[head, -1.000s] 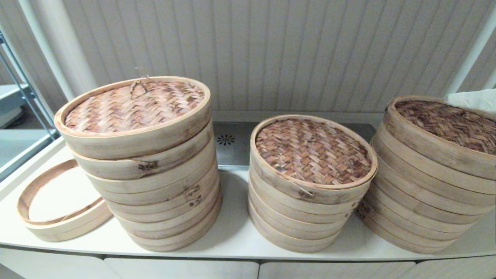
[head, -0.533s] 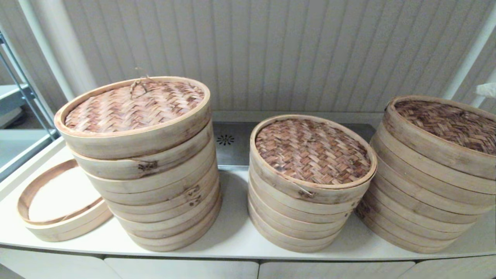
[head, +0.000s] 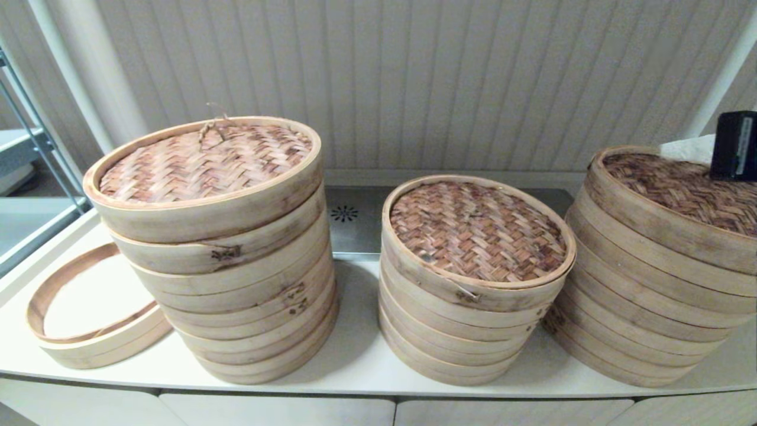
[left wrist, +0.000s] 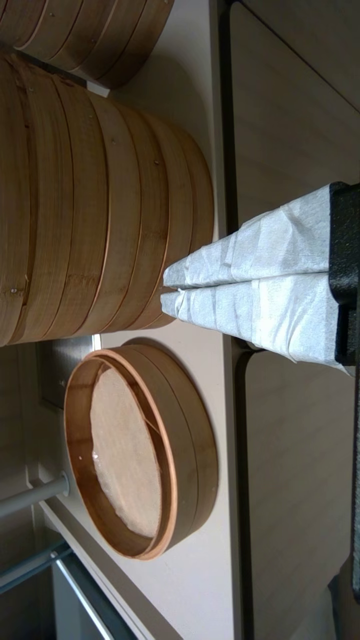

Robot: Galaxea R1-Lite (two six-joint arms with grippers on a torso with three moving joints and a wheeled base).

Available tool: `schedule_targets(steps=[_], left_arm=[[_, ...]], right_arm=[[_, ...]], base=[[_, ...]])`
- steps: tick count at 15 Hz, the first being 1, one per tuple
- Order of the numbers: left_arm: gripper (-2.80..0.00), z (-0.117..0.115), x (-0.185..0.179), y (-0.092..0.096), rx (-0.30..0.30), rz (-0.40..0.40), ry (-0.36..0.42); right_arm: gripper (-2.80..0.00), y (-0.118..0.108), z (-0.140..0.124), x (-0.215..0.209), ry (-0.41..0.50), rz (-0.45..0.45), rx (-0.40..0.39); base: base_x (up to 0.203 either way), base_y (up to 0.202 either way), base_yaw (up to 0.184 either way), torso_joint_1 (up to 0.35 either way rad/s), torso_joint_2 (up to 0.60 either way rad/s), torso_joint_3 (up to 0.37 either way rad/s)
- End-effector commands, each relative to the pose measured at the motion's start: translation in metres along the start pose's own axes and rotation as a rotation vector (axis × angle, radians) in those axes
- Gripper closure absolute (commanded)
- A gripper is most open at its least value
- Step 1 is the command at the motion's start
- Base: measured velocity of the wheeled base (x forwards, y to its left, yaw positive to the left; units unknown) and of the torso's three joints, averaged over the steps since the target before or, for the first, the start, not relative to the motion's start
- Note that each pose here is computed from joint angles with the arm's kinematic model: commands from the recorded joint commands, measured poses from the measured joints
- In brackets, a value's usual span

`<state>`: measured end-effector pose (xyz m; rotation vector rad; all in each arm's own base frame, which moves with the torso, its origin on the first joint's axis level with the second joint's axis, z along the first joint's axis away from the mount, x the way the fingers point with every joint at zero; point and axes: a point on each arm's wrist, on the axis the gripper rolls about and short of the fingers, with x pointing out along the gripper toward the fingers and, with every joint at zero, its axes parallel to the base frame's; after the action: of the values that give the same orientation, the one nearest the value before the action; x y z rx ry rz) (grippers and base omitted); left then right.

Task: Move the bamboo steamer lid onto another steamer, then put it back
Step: Pick up the steamer

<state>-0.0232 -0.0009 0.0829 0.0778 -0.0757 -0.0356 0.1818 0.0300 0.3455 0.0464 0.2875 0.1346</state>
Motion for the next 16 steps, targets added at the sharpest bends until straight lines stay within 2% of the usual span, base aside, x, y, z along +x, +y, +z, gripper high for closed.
schedule_targets(steps=[1, 2, 3, 8, 11, 14, 16], left_arm=[[0.00, -0.010, 0.002, -0.001, -0.001, -0.002, 0.034], [0.00, -0.010, 0.002, -0.001, -0.001, -0.002, 0.034], [0.00, -0.010, 0.002, -0.001, -0.001, -0.002, 0.034], [0.00, -0.009, 0.002, -0.001, -0.001, -0.002, 0.032], [0.00, -0.010, 0.002, -0.001, -0.001, -0.002, 0.034], [0.00, -0.009, 0.002, -0.001, -0.001, -0.002, 0.032], [0.00, -0.010, 0.002, -0.001, -0.001, -0.002, 0.034]], right_arm=[[0.00, 0.001, -0.001, 0.011, 0.022, 0.000, 0.003], [0.00, -0.002, 0.001, 0.011, 0.012, -0.020, 0.009], [-2.80, -0.008, 0.002, 0.010, 0.007, -0.052, 0.017], [-2.80, -0.044, 0.010, 0.015, -0.011, -0.241, 0.067], [-2.80, -0.056, 0.002, 0.032, 0.037, -0.308, 0.104], [-2.80, -0.062, -0.007, 0.050, 0.086, -0.334, 0.144], [-2.80, -0.072, -0.008, 0.053, 0.060, -0.385, 0.170]], base=[[0.000, 0.000, 0.000, 0.000, 0.00, 0.000], [0.000, 0.000, 0.000, 0.000, 0.00, 0.000], [0.000, 0.000, 0.000, 0.000, 0.00, 0.000], [0.000, 0.000, 0.000, 0.000, 0.00, 0.000], [0.000, 0.000, 0.000, 0.000, 0.00, 0.000], [0.000, 0.000, 0.000, 0.000, 0.00, 0.000], [0.000, 0.000, 0.000, 0.000, 0.00, 0.000]])
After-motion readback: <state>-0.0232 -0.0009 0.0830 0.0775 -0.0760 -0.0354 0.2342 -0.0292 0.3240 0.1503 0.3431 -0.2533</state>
